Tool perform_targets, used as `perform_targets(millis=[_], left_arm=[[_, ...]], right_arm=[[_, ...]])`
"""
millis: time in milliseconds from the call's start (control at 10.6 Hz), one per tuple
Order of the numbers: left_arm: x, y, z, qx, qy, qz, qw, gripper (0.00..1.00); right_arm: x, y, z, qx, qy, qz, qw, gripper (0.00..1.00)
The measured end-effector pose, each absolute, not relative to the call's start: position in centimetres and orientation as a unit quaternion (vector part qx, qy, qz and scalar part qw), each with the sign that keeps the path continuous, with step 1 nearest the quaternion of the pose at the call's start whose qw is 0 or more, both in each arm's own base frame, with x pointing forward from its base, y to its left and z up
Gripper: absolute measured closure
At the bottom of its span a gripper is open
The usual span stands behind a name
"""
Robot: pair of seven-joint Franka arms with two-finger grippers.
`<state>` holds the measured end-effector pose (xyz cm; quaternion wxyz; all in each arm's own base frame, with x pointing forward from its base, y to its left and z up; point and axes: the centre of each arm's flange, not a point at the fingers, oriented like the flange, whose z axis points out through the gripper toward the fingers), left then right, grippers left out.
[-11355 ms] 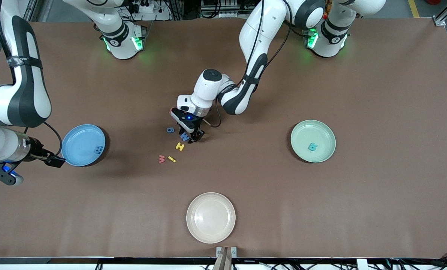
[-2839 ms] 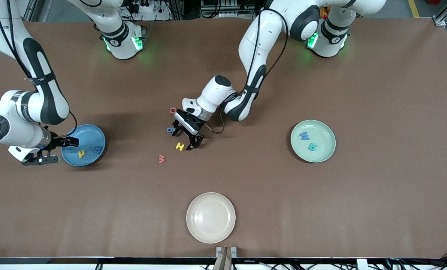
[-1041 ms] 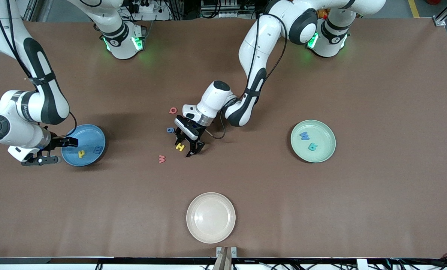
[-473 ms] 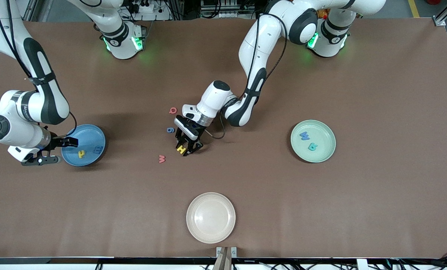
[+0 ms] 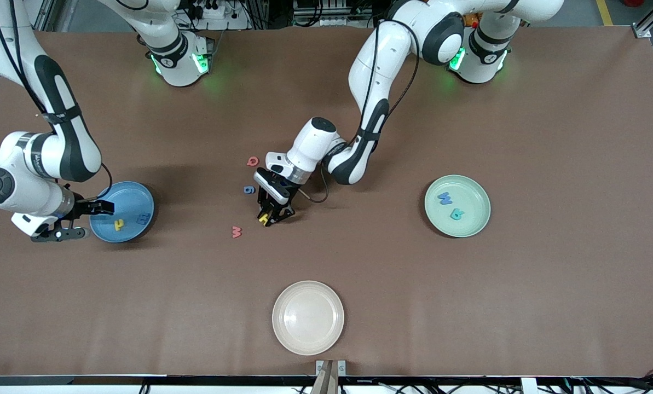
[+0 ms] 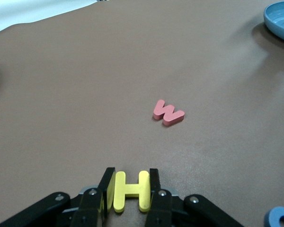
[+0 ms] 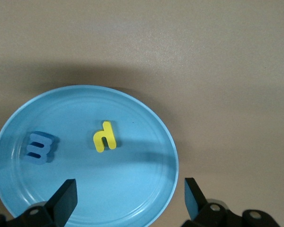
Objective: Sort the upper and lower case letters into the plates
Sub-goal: 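Lower the left gripper onto the yellow H and grasp it, then place the H in the green plate while the right gripper reaches the g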
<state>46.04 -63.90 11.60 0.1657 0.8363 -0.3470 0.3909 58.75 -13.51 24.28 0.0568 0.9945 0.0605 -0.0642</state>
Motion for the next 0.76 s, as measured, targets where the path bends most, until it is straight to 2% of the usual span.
perform_targets(millis=[284, 757], left_arm=[[47.1, -64.6, 13.5, 0.86, -0.347, 0.349, 0.139, 0.67], [48.6, -64.6, 21.7, 0.908, -0.347, 0.223, 0.074, 0.67]], right_arm=[[59.6, -9.9, 24.1, 0.996, 0.041, -0.058, 0.06, 0.0], [62.2, 1.1, 23.3, 0.997, 0.0, -0.035, 0.068, 0.0]])
